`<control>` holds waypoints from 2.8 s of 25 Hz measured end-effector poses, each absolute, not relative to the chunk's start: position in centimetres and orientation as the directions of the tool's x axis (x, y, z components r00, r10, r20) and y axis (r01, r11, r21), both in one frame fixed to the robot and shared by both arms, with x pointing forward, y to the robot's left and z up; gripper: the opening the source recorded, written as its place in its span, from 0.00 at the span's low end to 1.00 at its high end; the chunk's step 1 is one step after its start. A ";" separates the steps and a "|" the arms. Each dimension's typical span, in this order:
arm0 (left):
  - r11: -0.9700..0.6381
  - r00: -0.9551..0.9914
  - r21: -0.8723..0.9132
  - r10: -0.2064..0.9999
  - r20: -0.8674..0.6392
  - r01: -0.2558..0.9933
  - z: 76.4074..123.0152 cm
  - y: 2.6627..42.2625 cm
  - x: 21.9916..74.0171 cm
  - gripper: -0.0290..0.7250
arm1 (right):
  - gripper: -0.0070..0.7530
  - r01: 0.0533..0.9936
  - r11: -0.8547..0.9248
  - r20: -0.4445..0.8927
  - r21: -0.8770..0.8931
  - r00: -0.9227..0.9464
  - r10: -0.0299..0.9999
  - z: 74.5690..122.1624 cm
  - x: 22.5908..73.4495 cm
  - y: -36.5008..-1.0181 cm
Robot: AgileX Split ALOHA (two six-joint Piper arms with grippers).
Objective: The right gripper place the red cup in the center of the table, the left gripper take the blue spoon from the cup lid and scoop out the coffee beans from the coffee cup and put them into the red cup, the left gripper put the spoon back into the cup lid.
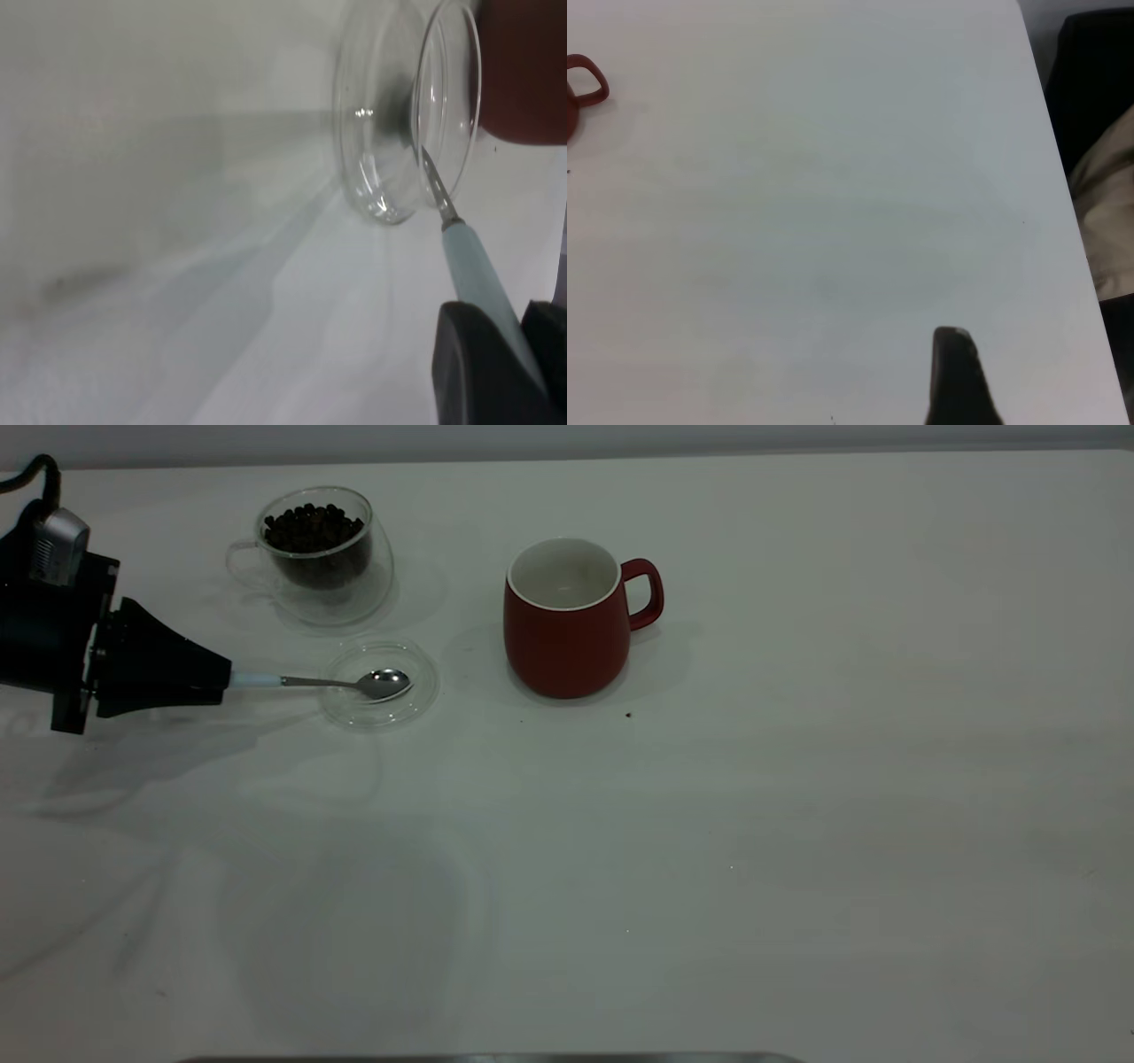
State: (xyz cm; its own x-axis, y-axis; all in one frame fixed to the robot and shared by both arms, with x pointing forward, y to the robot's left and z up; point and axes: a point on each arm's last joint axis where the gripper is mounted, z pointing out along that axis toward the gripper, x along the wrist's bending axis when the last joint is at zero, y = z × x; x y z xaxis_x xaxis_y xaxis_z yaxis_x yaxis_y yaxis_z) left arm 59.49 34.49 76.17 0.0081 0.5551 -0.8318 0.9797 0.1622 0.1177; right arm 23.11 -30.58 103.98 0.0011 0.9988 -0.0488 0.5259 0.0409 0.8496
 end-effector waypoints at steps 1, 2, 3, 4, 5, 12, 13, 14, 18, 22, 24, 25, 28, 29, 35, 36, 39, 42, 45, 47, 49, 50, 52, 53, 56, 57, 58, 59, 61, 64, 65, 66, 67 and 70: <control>0.166 0.007 0.118 0.554 -0.832 0.979 76.2 34.5 59.5 0.21 | 0.67 0.526 0.041 -0.049 0.850 0.001 0.999 104.0 23.1 -30.6; 0.168 0.006 0.119 0.554 -0.832 0.979 76.2 34.5 59.5 0.21 | 0.67 0.526 0.041 -0.049 0.850 0.001 0.999 104.0 23.1 -30.6; 0.169 0.005 0.119 0.555 -0.832 0.978 76.2 34.5 59.6 0.21 | 0.67 0.526 0.041 -0.049 0.850 0.001 0.999 104.0 23.1 -30.6; 0.173 0.003 0.119 0.554 -0.833 0.978 76.2 34.5 59.6 0.21 | 0.67 0.526 0.041 -0.049 0.850 0.001 0.999 104.0 23.1 -30.6; 0.179 0.000 0.120 0.553 -0.833 0.976 76.2 34.5 59.6 0.21 | 0.67 0.526 0.041 -0.049 0.850 0.001 0.999 104.0 23.1 -30.6; 0.250 -0.028 0.128 0.540 -0.841 0.960 76.3 34.6 60.2 0.21 | 0.67 0.526 0.041 -0.049 0.850 0.001 0.999 104.0 23.1 -30.6; 0.252 -0.026 0.131 0.540 -0.841 0.959 76.3 34.6 60.2 0.21 | 0.67 0.526 0.041 -0.049 0.850 0.001 0.999 104.0 23.1 -30.6; 0.251 -0.025 0.133 0.541 -0.841 0.959 76.3 34.6 60.2 0.21 | 0.67 0.526 0.041 -0.049 0.850 0.001 0.999 104.0 23.1 -30.6; 0.250 -0.022 0.135 0.541 -0.841 0.959 76.3 34.6 60.2 0.21 | 0.67 0.526 0.041 -0.049 0.850 0.001 0.999 104.0 23.1 -30.6; 0.250 -0.022 0.135 0.541 -0.841 0.959 76.3 34.6 60.2 0.23 | 0.67 0.526 0.041 -0.049 0.850 0.001 0.999 104.0 23.1 -30.6; 0.249 -0.022 0.136 0.541 -0.840 0.959 76.3 34.6 60.2 0.27 | 0.67 0.526 0.041 -0.049 0.850 0.001 0.999 104.0 23.1 -30.6; 0.249 -0.022 0.136 0.541 -0.840 0.959 76.3 34.6 60.2 0.32 | 0.67 0.526 0.041 -0.049 0.850 0.001 0.999 104.0 23.1 -30.6; 0.249 -0.022 0.135 0.541 -0.841 0.959 76.3 34.6 60.2 0.48 | 0.67 0.526 0.041 -0.049 0.850 0.001 0.999 104.0 23.1 -30.6; 0.249 -0.022 0.135 0.541 -0.841 0.959 76.3 34.6 60.2 0.54 | 0.67 0.526 0.041 -0.049 0.850 0.001 0.999 104.0 23.1 -30.6; 0.248 -0.021 0.135 0.539 -0.842 0.959 76.3 34.5 60.2 0.75 | 0.67 0.526 0.041 -0.049 0.850 0.001 0.999 104.0 23.1 -30.6; 0.246 -0.020 0.135 0.539 -0.842 0.960 76.3 34.5 60.3 0.76 | 0.67 0.526 0.041 -0.049 0.850 0.001 0.999 104.0 23.1 -30.6; 0.232 -0.011 0.135 0.539 -0.842 0.963 76.4 33.9 60.3 0.77 | 0.67 0.526 0.041 -0.049 0.850 0.001 0.999 104.0 23.1 -30.6; 0.216 -0.004 0.134 0.538 -0.843 0.967 76.4 33.5 60.3 0.77 | 0.67 0.526 0.041 -0.049 0.850 0.001 0.999 104.0 23.1 -30.6; 0.183 0.010 0.132 0.549 -0.836 0.974 76.3 33.8 60.0 0.77 | 0.67 0.526 0.041 -0.049 0.850 0.001 0.999 104.0 23.1 -30.6; 0.180 0.008 0.131 0.556 -0.831 0.975 76.2 34.6 59.7 0.78 | 0.67 0.526 0.041 -0.049 0.850 0.001 0.999 104.0 23.1 -30.6; 0.200 -0.005 0.128 0.557 -0.831 0.971 76.2 35.6 59.5 0.78 | 0.67 0.526 0.041 -0.049 0.850 0.001 0.999 104.0 23.1 -30.6; 0.220 -0.019 0.123 0.551 -0.835 0.968 76.2 36.3 59.3 0.78 | 0.67 0.526 0.041 -0.049 0.850 0.001 0.999 104.0 23.1 -30.6; 0.270 -0.056 0.100 0.515 -0.855 0.958 76.5 37.7 59.0 0.78 | 0.67 0.526 0.041 -0.049 0.850 0.001 0.999 104.0 23.1 -30.6; 0.307 -0.081 0.084 0.486 -0.870 0.948 76.8 38.5 58.8 0.78 | 0.67 0.526 0.041 -0.049 0.850 0.001 0.999 104.0 23.1 -30.6; 0.459 -0.139 0.042 0.353 -0.925 0.887 78.9 41.4 58.7 0.78 | 0.67 0.527 0.041 -0.049 0.849 0.001 0.999 104.0 23.1 -30.6; 0.519 -0.158 0.032 0.318 -0.935 0.854 80.1 42.3 58.9 0.78 | 0.67 0.526 0.041 -0.049 0.850 0.001 0.999 104.0 23.1 -30.6; 0.570 -0.175 0.023 0.290 -0.941 0.822 81.4 43.1 59.3 0.78 | 0.67 0.526 0.041 -0.049 0.849 0.001 0.999 104.0 23.1 -30.6; 0.597 -0.176 0.026 0.277 -0.945 0.802 82.9 43.5 59.5 0.78 | 0.67 0.526 0.041 -0.049 0.849 0.001 0.999 104.0 23.1 -30.6; 0.602 -0.121 0.091 0.303 -0.945 0.793 87.0 43.6 60.1 0.78 | 0.67 0.526 0.041 -0.049 0.849 0.001 0.999 104.0 23.1 -30.6; 0.557 0.029 0.249 0.374 -0.927 0.793 94.7 41.6 60.5 0.78 | 0.67 0.526 0.041 -0.049 0.849 0.001 0.999 104.0 23.1 -30.6; 0.532 0.088 0.309 0.399 -0.913 0.788 97.9 40.5 60.2 0.78 | 0.67 0.526 0.041 -0.049 0.849 0.001 0.999 104.0 23.1 -30.6; 0.494 0.148 0.365 0.423 -0.894 0.789 100.6 39.0 59.8 0.78 | 0.67 0.526 0.041 -0.049 0.849 0.001 0.999 104.0 23.1 -30.6; 0.438 0.237 0.449 0.458 -0.857 0.779 104.1 37.3 59.0 0.78 | 0.67 0.526 0.041 -0.049 0.849 0.001 0.999 104.0 23.1 -30.6; 0.127 0.523 0.722 0.606 -0.600 0.681 113.2 32.2 54.2 0.78 | 0.67 0.526 0.041 -0.049 0.849 0.001 0.999 104.0 23.1 -30.6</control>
